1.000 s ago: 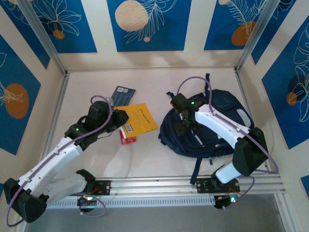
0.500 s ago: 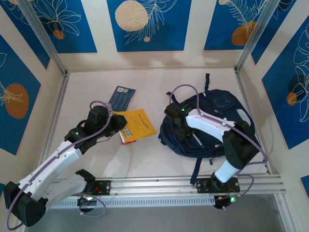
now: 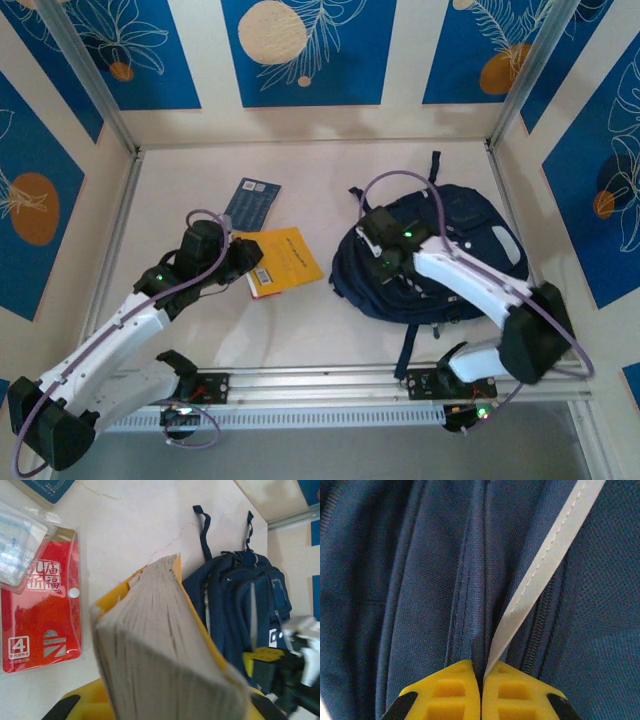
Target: Pack books, pencil case, and school supplies into a backpack
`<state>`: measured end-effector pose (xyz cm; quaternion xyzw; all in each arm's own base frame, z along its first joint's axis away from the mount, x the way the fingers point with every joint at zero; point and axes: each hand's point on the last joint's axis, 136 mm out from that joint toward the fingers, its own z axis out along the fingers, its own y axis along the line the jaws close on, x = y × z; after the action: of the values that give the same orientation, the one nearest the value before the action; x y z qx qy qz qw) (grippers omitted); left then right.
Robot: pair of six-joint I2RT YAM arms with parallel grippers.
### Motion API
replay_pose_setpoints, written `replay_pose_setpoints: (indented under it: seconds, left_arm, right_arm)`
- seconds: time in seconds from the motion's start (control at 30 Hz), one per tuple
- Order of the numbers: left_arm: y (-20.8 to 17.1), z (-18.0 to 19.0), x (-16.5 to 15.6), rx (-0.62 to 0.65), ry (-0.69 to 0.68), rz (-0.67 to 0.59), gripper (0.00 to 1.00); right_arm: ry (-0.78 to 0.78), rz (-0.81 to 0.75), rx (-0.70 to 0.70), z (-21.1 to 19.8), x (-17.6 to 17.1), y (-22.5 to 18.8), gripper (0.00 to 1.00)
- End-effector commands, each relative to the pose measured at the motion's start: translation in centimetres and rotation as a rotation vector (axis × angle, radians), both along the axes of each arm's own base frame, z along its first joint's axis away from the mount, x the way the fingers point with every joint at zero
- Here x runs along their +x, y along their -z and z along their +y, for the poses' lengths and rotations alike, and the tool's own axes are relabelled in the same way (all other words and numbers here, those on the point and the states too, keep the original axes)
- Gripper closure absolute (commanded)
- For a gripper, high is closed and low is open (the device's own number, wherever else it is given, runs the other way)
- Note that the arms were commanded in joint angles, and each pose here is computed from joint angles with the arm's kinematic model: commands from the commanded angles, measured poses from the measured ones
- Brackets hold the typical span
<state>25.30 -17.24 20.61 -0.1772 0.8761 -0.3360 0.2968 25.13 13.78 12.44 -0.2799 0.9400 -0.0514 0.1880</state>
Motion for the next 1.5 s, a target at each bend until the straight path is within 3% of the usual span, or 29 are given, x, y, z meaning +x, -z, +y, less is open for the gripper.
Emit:
replay_pose_setpoints:
  seconds: [0.0, 0.17, 0.33, 0.67, 1.07, 1.47]
  left_arm:
    - [-3.8, -1.0, 0.5, -0.038, 0.065, -0.097, 1.00]
    - [-5.4, -1.8, 0.3, -0.012, 0.153, -0.129, 1.00]
    - [-7.4, -3.6, 0.1, -0.060, 0.251, -0.166, 1.00]
    - [-8.0, -6.0, 0.3, -0.165, 0.332, -0.163, 1.00]
    - [-4.8, -9.3, 0.5, -0.315, 0.448, -0.099, 1.00]
    - [-2.8, -12.9, 5.0, -0.422, 0.441, -0.122, 1.00]
  right_arm:
    - [-0.204, -0.026, 0.269, 3.8, -1.9, -4.2, 1.00]
    - [-0.185, -0.029, 0.553, 4.1, -2.7, -9.0, 1.00]
    - [-0.178, -0.042, 0.936, 4.2, -3.1, -14.1, 1.00]
    - [-0.165, 0.036, 1.262, 5.0, -3.0, -17.8, 1.00]
    - [-0.095, 0.077, 1.324, 4.5, -1.9, -17.8, 1.00]
    - [-0.017, 0.103, 1.361, 4.7, -0.8, -17.7, 1.00]
